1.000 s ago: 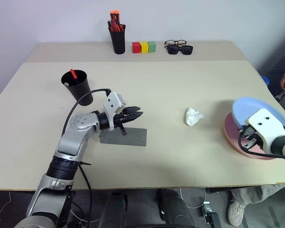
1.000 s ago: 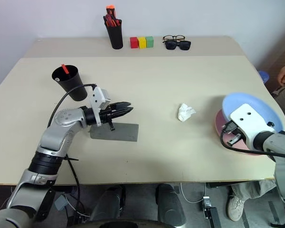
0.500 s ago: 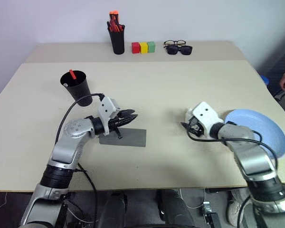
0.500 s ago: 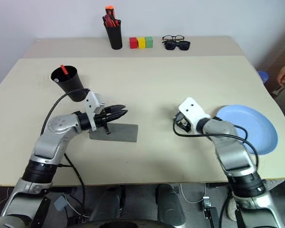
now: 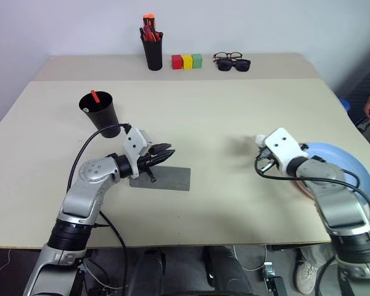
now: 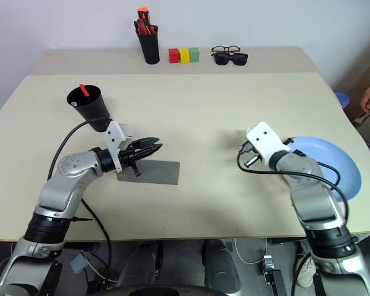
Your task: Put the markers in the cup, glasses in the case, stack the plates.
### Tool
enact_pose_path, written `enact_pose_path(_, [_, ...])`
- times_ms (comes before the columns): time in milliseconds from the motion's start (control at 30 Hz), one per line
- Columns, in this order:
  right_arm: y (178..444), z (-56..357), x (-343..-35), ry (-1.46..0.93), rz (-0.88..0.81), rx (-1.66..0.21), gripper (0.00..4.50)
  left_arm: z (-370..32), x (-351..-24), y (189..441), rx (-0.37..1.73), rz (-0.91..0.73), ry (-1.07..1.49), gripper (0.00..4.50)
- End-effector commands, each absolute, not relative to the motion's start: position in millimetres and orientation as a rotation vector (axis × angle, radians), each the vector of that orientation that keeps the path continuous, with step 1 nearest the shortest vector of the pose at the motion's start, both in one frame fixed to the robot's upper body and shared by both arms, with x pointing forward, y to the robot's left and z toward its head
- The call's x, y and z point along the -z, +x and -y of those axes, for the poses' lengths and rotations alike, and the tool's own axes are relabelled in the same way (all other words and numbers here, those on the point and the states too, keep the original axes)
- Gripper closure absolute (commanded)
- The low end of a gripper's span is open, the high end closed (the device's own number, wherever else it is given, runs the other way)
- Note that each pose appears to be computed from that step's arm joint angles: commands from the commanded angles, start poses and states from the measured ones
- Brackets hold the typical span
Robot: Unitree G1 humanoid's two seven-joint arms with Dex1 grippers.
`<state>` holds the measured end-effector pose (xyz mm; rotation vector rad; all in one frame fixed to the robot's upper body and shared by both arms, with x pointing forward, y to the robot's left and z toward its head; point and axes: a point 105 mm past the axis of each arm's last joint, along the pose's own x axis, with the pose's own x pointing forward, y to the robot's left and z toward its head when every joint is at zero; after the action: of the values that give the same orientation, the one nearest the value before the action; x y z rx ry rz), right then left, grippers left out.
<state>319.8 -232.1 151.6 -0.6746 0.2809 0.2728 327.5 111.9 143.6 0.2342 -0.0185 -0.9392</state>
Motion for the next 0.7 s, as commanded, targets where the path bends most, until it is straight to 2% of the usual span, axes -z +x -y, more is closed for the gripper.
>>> enact_pose_path(33, [298,273,-186,-0.686,-0.278,-0.123,4.43,-133,-162,342,0.814,0.097,0.177,3.69])
enact_pose_path(67, [292,289,-183,-0.683,-0.322,-0.083,4.43,-136,-164,344,0.787,0.107,0.155,3.69])
enact_pose_path(167, [282,320,-172,-0.716,-0.417,0.004,3.53,-141,-163,341,0.769,0.119,0.151,3.69])
enact_pose_path(267, [281,320,-171,-0.713,-0.422,-0.019,2.14,-147,-157,338,0.756,0.099,0.19,3.69])
enact_pose_path(333, [289,313,-177,-0.71,-0.363,-0.039,1.18,-154,-154,334,0.732,0.088,0.21,3.69])
enact_pose_path(433, [305,295,-188,-0.68,-0.252,-0.106,1.18,-168,-153,328,0.672,0.085,0.216,3.69])
enact_pose_path(567, [317,256,-195,-0.528,-0.098,-0.285,1.18,-201,-147,316,0.54,0.06,0.248,3.69])
enact_pose_path(700, [320,234,-192,-0.421,-0.045,-0.409,1.18,-234,-144,305,0.397,0.033,0.301,3.69])
